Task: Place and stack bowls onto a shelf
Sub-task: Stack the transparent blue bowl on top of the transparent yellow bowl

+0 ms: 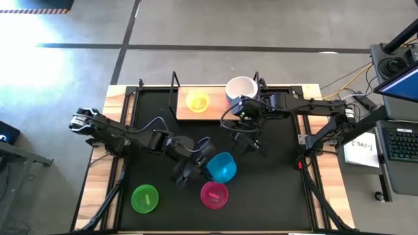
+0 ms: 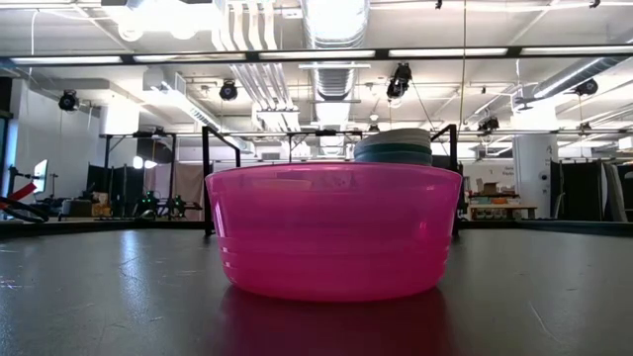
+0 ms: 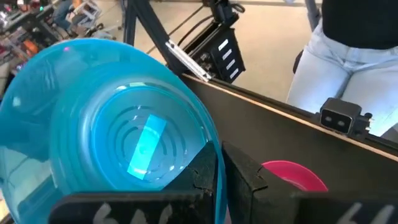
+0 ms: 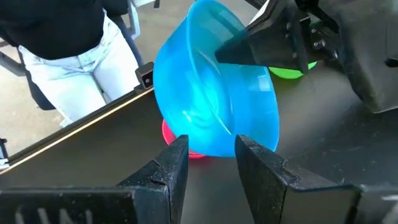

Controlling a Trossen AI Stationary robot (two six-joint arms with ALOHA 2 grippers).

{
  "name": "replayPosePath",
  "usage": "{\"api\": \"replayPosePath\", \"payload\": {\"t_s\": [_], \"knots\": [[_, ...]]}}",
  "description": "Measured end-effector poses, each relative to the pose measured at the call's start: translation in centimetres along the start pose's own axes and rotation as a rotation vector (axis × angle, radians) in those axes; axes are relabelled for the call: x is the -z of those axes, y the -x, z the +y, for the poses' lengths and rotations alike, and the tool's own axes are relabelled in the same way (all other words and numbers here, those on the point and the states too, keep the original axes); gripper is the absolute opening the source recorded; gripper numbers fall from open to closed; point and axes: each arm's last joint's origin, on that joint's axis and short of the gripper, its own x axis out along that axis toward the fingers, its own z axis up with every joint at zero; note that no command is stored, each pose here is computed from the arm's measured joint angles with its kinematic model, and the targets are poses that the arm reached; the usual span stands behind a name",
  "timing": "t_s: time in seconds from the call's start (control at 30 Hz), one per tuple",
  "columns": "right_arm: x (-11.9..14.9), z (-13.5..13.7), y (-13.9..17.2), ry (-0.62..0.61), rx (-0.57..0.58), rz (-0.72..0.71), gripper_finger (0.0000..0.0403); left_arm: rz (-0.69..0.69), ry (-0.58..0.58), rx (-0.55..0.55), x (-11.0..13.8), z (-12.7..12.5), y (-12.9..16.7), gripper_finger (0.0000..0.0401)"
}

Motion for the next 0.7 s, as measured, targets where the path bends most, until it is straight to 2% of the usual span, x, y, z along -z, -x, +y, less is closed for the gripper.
{"api": "replayPosePath", "payload": {"t_s": [0.3, 0.7], "knots": [[-0.4, 0.3, -0.1, 0.08, -0.073, -0.079, 0.0123, -0.1, -0.032, 0.106, 0.8, 1.3, 0.5, 0.0], [-0.7, 0.0, -0.1, 0.134, -0.05, -0.109, 0.0123, -0.155, -0.066, 0.157, 1.2, 1.4, -0.5, 0.0]]}}
